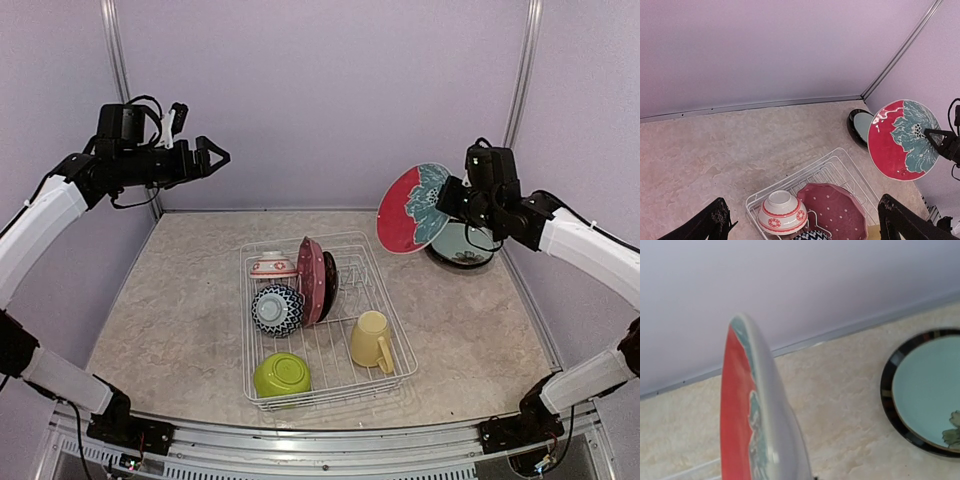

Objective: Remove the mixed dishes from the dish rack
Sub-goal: Place the plate with another plate.

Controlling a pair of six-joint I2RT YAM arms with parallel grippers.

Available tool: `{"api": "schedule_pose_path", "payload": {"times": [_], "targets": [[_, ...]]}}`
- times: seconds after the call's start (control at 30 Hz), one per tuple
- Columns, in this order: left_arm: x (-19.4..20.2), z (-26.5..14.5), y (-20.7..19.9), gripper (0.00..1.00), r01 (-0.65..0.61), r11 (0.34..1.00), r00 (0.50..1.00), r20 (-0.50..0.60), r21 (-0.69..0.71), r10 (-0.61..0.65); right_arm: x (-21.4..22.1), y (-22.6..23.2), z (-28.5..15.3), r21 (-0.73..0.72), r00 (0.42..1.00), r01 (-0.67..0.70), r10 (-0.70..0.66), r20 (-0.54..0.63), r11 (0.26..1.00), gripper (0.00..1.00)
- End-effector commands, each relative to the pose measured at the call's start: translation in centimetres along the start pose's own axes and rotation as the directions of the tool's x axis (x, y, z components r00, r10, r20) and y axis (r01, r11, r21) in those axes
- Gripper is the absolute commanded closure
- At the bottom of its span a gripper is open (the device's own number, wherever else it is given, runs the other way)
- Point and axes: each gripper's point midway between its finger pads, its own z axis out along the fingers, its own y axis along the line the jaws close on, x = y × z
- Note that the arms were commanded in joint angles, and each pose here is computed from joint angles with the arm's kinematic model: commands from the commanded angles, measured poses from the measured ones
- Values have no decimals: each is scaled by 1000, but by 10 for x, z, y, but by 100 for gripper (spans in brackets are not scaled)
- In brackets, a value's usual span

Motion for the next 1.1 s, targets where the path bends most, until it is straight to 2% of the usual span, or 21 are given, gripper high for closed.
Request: {"api": "schedule_pose_path", "payload": {"times": [0.0,0.13,0.23,0.43,0.53,0.77,1.07], "targets": [[5,4,-3,1,5,1000,1000,-23,8,-4,-53,0,6,-218,963,-222,248,102,950,100],[7,6,-2,1,2,1000,1000,-28,6,-2,-56,-45,31,-239,931,-326,355,89,915,100],[8,8,-3,1,5,1000,999,-35,10,-5,-50,-86,55,-199,909,-387,409,83,900,100],[13,15,0,1,12,1000,998,-57,7,-12,-50,-172,85,-81,861,-470,477,176,879,100],[16,19,-1,1,16,1000,997,-70,13,-15,-49,-199,101,-54,845,-499,499,190,865,100],[22,26,0,1,25,999,995,-93,20,-23,-37,-234,131,-6,832,-531,522,187,847,100],[21,25,-1,1,27,999,995,-92,24,-25,-8,-248,157,-25,817,-564,562,130,826,100]]}}
